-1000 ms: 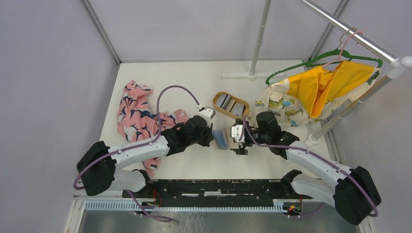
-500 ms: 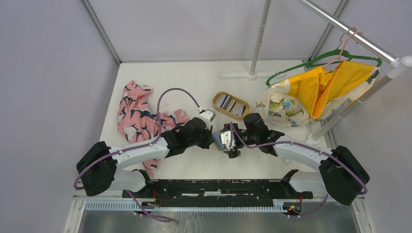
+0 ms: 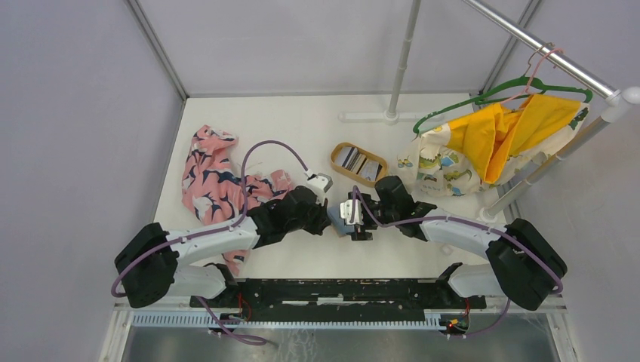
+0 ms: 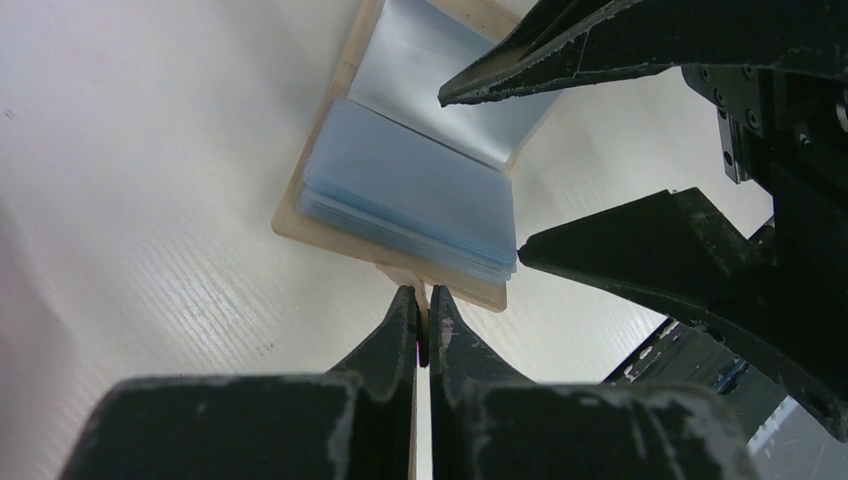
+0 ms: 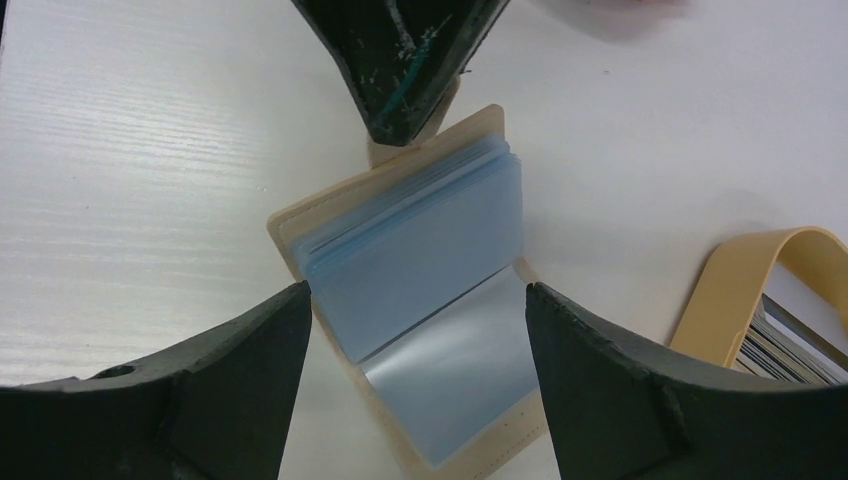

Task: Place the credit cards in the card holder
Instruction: Open the card holder at the center of the board.

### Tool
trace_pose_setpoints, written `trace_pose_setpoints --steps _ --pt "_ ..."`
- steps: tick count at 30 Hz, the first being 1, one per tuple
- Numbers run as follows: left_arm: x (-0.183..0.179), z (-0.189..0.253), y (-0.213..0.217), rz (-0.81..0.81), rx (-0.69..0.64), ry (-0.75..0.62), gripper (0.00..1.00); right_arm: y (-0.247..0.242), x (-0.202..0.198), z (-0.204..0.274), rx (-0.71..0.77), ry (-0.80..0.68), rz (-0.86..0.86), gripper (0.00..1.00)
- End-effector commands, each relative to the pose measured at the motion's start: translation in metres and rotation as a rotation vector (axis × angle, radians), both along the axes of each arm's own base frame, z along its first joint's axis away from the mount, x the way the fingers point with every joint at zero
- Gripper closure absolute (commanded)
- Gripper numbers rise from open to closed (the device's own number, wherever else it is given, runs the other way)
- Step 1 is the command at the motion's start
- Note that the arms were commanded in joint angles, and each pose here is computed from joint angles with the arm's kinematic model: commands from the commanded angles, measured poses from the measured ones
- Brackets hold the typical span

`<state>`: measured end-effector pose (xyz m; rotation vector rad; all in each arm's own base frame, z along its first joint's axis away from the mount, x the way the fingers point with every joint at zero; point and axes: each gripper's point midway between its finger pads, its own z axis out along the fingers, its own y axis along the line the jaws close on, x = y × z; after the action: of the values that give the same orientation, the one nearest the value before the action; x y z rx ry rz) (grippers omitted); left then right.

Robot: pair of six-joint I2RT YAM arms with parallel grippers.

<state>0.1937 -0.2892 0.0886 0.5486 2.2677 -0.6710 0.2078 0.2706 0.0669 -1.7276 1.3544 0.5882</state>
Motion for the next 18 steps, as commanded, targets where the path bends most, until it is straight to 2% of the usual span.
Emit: trace_pose_setpoints --steps 1,9,18 --pt "0.002 0.019 -0.01 -0.019 -0.074 -0.042 0.98 0.009 0.016 0.02 0.063 -0.037 -0.06 0.18" --pt "-0.001 0.014 -0.008 -0.024 -0.065 -0.031 0.98 0.002 0.035 0.027 0.081 -0.024 -0.201 0.37" --pt "0.002 0.019 -0.002 -0.015 -0.038 -0.058 0.98 -0.019 0.06 0.013 -0.02 0.019 -0.346 0.36"
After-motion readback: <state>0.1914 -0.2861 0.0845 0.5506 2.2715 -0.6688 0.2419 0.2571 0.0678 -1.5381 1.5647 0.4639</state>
